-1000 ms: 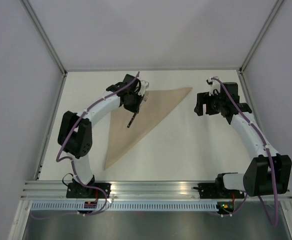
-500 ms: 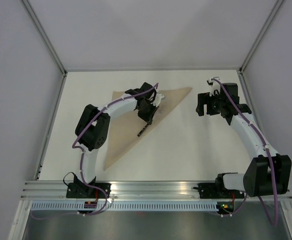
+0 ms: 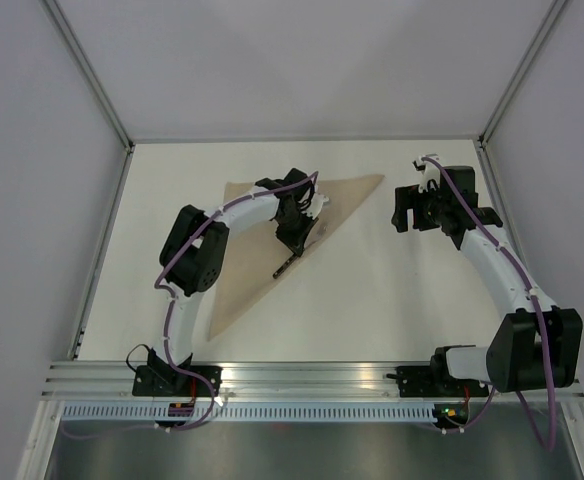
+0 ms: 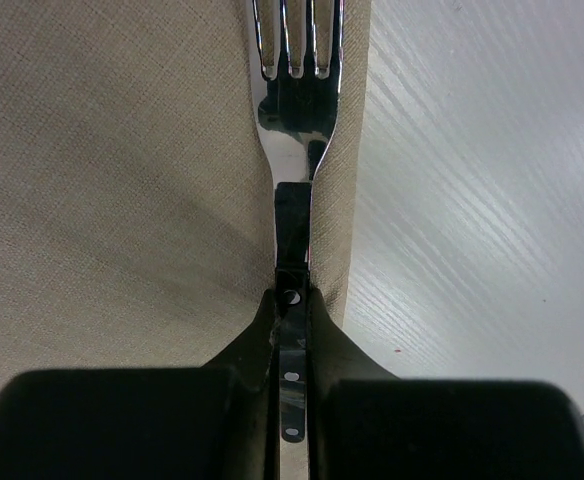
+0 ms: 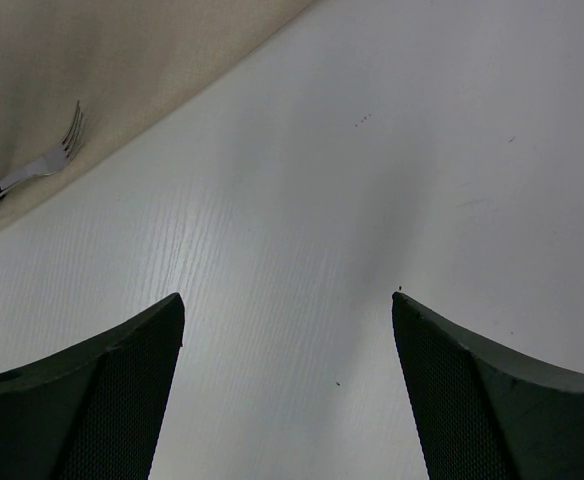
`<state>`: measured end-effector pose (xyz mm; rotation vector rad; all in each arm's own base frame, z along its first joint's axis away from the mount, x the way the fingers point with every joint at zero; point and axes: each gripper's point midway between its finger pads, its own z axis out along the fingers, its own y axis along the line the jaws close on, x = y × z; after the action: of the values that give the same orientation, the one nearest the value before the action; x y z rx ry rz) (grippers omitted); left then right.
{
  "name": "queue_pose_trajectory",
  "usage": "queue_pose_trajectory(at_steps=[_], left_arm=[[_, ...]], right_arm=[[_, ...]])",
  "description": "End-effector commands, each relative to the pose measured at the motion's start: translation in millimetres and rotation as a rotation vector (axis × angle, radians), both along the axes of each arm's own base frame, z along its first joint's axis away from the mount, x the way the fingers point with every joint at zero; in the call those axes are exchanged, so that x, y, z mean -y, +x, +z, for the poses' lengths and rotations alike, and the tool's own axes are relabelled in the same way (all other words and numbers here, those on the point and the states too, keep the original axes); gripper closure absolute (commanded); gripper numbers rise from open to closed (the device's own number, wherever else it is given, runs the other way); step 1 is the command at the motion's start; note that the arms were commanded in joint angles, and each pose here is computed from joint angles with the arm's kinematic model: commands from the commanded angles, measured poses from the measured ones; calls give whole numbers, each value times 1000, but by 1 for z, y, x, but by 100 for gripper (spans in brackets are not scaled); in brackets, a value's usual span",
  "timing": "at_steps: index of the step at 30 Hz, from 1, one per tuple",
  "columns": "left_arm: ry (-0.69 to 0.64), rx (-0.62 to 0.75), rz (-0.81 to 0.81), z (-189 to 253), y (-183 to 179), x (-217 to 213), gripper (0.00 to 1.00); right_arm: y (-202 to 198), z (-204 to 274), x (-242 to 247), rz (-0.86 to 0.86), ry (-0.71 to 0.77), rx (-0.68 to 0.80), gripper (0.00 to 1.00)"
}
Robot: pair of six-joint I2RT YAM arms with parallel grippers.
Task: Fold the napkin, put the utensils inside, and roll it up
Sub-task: Place the utensil onto the napkin
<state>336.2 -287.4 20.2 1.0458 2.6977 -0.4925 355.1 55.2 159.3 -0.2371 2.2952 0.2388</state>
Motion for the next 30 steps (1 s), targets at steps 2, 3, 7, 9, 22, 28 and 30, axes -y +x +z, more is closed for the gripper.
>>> queue_pose_trajectory(at_steps=[2, 3, 7, 9, 22, 28, 30], left_arm=[[-1, 7, -28, 10, 3, 5, 98], [0, 9, -26, 11, 4, 5, 98], [8, 18, -32, 15, 6, 7, 98], [16, 14, -38, 15, 6, 7, 98], [98, -26, -50, -3, -3, -4, 98], [113, -3, -34, 0, 1, -5, 98], [119, 16, -28, 5, 4, -6, 98]], right_arm=[[4, 0, 3, -9, -17, 6, 10], [4, 0, 3, -9, -18, 5, 11], [4, -3, 2, -6, -15, -3, 10], [4, -3, 2, -5, -14, -6, 10], [4, -4, 2, -5, -14, -9, 10], [4, -5, 2, -5, -15, -12, 10], [4, -5, 2, -4, -16, -10, 11]])
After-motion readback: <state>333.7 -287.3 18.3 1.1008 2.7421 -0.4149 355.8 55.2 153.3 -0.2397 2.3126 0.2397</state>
